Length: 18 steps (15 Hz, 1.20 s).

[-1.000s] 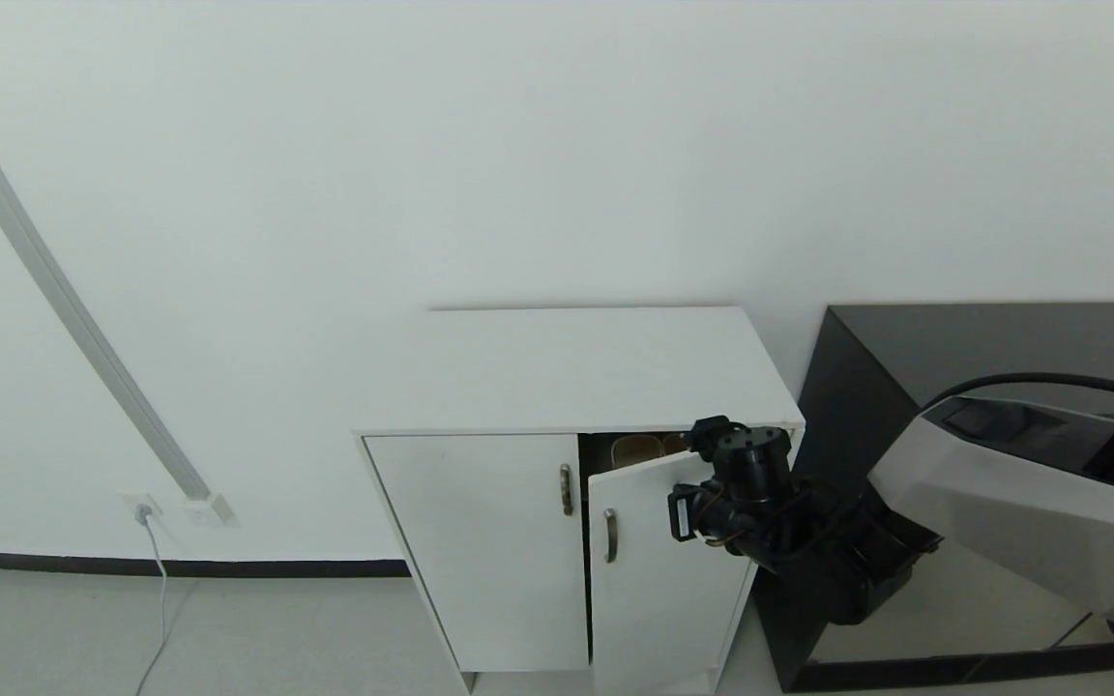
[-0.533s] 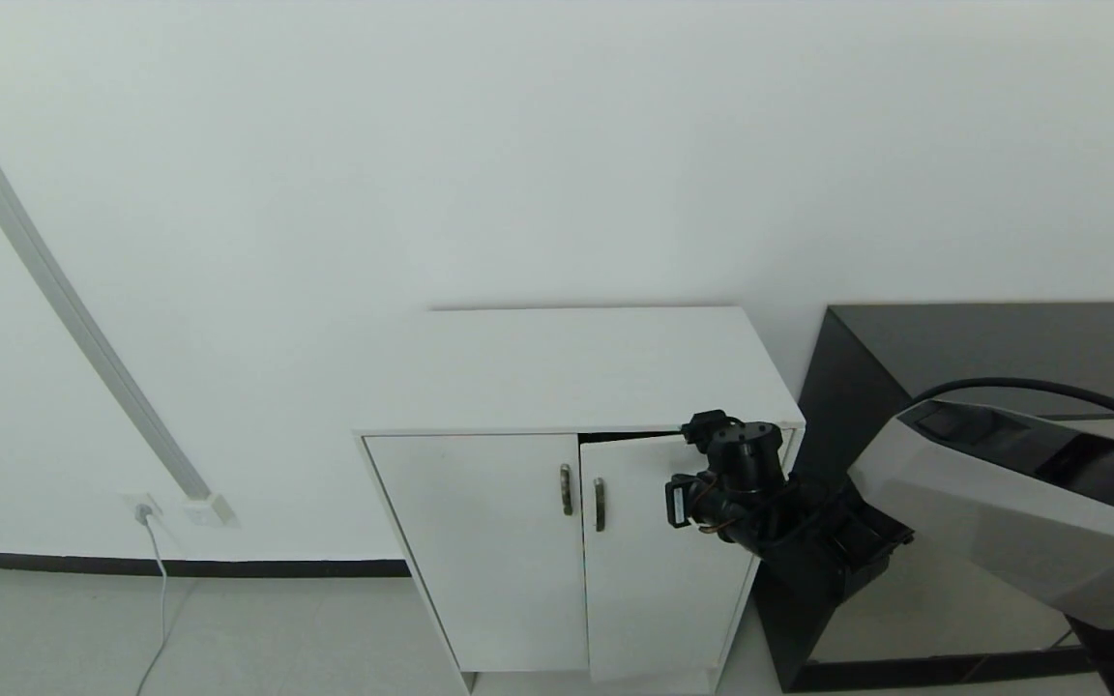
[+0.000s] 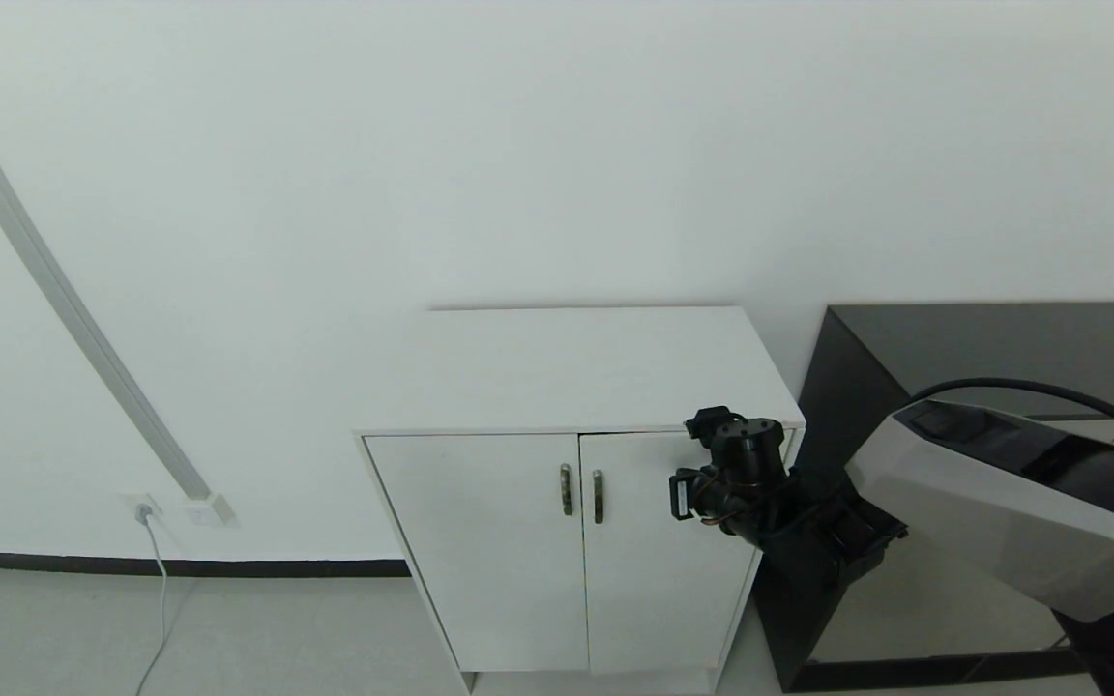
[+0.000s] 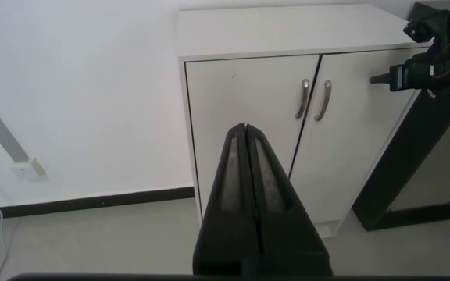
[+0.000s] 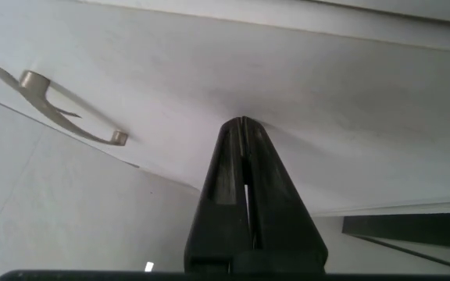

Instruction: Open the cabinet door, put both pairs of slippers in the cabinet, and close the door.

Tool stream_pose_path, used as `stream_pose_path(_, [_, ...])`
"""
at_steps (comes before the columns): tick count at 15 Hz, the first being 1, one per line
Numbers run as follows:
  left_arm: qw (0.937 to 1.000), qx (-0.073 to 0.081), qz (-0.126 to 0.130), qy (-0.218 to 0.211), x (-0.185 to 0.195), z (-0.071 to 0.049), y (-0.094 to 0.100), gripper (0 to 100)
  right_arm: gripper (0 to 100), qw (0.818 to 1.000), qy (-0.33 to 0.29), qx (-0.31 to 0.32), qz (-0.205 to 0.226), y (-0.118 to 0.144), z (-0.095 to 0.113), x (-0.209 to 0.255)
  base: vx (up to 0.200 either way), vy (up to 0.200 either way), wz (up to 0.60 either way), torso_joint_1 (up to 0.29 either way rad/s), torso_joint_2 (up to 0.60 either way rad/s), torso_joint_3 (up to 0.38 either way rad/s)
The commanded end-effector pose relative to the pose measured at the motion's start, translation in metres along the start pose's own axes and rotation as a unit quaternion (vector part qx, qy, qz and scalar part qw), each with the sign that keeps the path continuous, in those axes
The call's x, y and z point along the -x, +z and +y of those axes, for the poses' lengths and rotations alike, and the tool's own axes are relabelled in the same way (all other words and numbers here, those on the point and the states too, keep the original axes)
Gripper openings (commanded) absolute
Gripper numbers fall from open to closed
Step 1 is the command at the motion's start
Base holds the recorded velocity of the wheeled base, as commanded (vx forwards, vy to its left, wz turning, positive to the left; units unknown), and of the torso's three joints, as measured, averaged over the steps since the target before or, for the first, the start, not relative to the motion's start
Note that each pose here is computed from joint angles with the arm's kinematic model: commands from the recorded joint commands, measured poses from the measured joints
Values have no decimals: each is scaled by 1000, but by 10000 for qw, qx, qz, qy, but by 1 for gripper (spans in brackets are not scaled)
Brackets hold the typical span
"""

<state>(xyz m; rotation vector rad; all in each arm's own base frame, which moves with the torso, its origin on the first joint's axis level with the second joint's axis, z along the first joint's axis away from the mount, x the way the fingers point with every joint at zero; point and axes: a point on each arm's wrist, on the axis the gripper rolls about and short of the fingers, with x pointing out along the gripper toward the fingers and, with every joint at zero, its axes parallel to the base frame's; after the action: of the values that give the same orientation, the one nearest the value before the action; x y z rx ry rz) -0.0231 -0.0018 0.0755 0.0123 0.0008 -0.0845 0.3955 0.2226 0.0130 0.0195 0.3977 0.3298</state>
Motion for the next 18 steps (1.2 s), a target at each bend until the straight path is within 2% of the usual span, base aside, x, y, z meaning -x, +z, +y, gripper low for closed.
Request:
stream_pose_path(1, [10000, 1, 9, 0, 0, 0, 0, 0, 0, 10000, -54, -19, 0, -1, -5, -3, 0, 0, 0, 0, 0, 0])
stream_pose_path(10, [10000, 1, 9, 0, 0, 0, 0, 0, 0, 10000, -81, -22, 36, -1, -8, 4, 0, 0, 0, 0, 0, 0])
stream_pose_path(15, [10000, 1, 9, 8, 0, 0, 0, 0, 0, 9999, -23, -30, -104, 16, -8, 42, 0, 0, 0, 0, 0, 0])
stream_pose_path(18, [10000, 1, 9, 0, 0, 0, 0, 0, 0, 9996, -148, -65, -226, 26, -17, 72, 0, 0, 0, 0, 0, 0])
